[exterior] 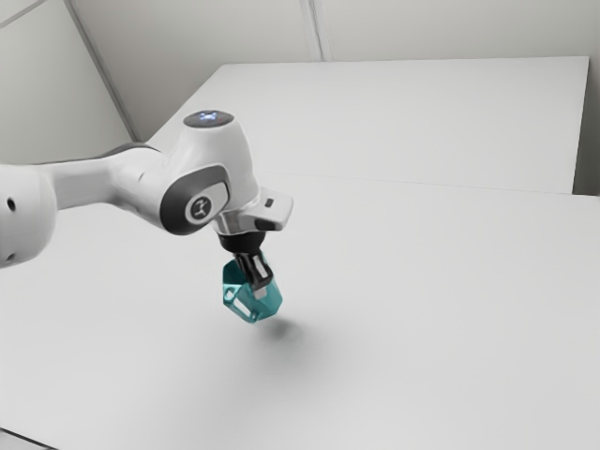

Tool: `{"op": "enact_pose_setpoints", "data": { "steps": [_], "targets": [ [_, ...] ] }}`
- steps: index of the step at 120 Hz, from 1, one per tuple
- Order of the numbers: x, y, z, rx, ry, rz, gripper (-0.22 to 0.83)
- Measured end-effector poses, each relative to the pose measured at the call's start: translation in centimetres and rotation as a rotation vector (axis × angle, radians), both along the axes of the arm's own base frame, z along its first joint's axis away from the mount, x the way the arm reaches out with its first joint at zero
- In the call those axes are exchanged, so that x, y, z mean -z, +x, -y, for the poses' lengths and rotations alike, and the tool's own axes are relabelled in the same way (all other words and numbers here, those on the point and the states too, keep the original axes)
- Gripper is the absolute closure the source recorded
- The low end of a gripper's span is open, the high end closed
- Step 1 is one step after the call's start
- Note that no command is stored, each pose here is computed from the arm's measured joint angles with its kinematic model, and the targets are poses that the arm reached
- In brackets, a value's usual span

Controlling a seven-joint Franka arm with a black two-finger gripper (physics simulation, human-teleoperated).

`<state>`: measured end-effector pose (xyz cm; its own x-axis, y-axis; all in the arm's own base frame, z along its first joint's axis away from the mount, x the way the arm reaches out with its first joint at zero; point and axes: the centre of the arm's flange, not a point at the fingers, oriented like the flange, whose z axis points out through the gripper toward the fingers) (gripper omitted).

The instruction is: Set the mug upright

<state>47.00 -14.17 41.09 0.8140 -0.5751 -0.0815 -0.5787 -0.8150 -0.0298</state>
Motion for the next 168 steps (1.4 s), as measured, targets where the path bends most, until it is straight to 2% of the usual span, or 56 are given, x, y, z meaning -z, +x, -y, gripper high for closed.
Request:
{"op": "enact_pose_setpoints", "data": {
  "steps": [32, 68, 121, 168],
  "targets": [
    [0.3, -0.5, -3.1, -0.145, 0.086, 0.025, 0.79],
    [1.0, -1.6, -4.3, -0.242, 0.147, 0.069, 0.79],
    [4.0, -0.9, -4.8, -0.319, 0.144, 0.126, 0.79],
    [6.5, -0.4, -4.6, -0.361, 0.135, 0.108, 0.79]
  ]
}}
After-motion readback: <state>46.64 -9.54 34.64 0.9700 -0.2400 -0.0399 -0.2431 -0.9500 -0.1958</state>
